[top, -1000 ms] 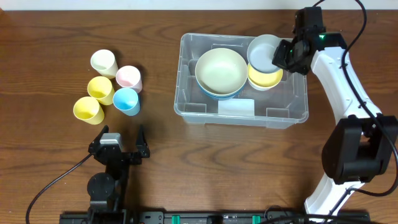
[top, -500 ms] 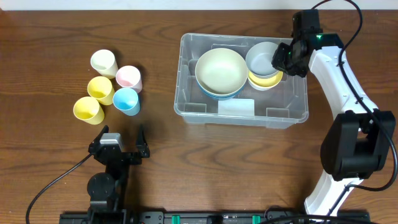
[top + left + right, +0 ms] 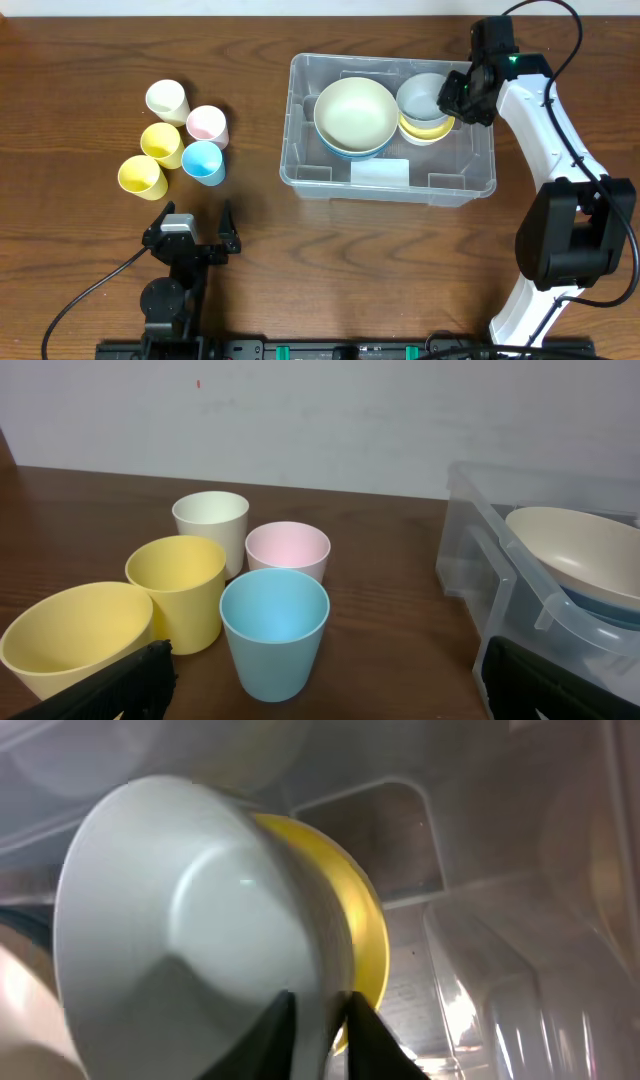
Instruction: Pack container
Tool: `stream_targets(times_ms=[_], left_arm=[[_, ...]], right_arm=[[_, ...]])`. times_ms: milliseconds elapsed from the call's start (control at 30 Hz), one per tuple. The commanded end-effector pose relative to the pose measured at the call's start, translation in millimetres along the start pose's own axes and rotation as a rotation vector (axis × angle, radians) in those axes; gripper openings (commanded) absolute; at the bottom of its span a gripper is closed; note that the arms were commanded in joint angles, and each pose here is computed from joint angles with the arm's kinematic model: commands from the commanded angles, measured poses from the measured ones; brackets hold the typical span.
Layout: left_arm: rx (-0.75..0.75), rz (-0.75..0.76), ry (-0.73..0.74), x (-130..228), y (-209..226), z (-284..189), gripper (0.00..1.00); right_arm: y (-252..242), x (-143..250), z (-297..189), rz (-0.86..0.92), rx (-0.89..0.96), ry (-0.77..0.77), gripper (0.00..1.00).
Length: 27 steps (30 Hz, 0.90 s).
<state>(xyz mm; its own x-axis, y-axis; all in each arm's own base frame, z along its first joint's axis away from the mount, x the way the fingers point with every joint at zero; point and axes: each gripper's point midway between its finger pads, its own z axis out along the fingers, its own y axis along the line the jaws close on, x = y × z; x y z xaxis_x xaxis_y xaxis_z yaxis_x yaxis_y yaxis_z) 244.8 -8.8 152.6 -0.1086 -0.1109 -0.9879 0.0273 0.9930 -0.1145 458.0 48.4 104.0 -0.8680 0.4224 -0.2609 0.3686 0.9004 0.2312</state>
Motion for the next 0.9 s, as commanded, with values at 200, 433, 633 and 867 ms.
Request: stream_targets(times_ms=[200,433,633,867], left_arm=[[-0.003,0.015,0.046,14.8,1.8,0.7,0.98],[-0.003,0.015,0.046,14.8,1.8,0.7,0.98],[-0.003,0.015,0.046,14.8,1.8,0.7,0.98],[-0.003,0.015,0.046,14.8,1.8,0.7,0.98]], right_arm=[[-4.1,4.8,1.1,0.009,0.007,0.024,0.75],[-3.3,5.0,0.8,0.006,0.006,0.023,0.85],[10.2,-13.8,-32.5,-0.043,-0.042,-0.066,0.86],[29.6,-53.6,-139.6,-0.131,-0.11,-0.311,0.99]])
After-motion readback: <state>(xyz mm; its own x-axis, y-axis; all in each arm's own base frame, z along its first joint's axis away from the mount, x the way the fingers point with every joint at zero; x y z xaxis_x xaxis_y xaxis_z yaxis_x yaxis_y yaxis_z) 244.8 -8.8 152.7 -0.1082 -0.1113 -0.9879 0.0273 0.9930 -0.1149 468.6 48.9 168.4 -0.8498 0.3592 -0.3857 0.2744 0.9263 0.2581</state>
